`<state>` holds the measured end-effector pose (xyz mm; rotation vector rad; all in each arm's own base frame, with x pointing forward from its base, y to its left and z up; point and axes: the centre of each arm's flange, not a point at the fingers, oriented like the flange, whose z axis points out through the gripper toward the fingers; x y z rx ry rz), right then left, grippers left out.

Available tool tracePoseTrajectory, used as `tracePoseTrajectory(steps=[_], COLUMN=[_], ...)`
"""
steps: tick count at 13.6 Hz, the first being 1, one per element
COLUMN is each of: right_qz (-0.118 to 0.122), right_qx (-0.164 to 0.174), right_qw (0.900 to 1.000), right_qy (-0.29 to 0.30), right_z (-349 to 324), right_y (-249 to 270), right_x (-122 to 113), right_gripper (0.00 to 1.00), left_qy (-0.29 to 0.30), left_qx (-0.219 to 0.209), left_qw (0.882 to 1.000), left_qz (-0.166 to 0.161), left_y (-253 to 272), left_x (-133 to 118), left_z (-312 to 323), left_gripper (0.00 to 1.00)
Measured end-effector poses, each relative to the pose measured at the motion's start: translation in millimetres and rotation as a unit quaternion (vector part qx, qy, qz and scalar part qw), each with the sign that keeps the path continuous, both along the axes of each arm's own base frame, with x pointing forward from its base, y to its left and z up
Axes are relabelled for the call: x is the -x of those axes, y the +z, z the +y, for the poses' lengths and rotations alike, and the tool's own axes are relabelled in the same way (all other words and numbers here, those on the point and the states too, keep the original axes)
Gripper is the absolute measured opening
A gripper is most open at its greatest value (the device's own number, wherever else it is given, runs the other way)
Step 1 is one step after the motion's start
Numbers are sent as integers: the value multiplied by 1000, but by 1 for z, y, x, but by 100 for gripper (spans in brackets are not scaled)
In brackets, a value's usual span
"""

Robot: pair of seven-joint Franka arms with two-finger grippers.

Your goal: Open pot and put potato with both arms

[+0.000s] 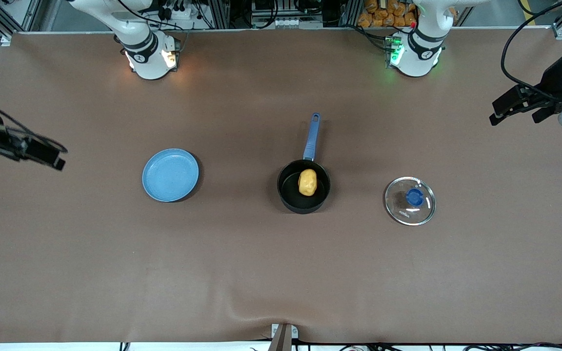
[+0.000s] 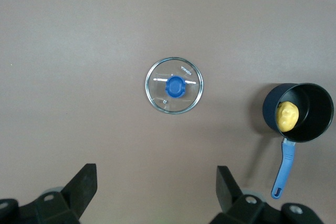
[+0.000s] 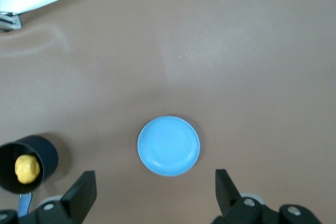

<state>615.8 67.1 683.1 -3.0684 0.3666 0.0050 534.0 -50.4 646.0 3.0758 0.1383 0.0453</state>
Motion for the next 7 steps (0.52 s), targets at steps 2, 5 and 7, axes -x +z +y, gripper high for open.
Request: tracePoseTrajectory(steps=[2,5,7], right_qz=[0,-7,-2], right_qx=[7,17,20], right_qw=[1000,999,996], right_qy=[5,44,86], right_z=[0,-15,-41], right_y=[7,3,-4], right_x=[27,73,93], right_gripper=[100,100,100], left_qy=[0,0,-1], left_qx=[0,0,0], left_qw=[1000,1000,1000], left_qz=[0,0,0], left_y=[0,0,0], left_x=[0,0,0], left_z=[0,0,-1], left_gripper=[100,100,100])
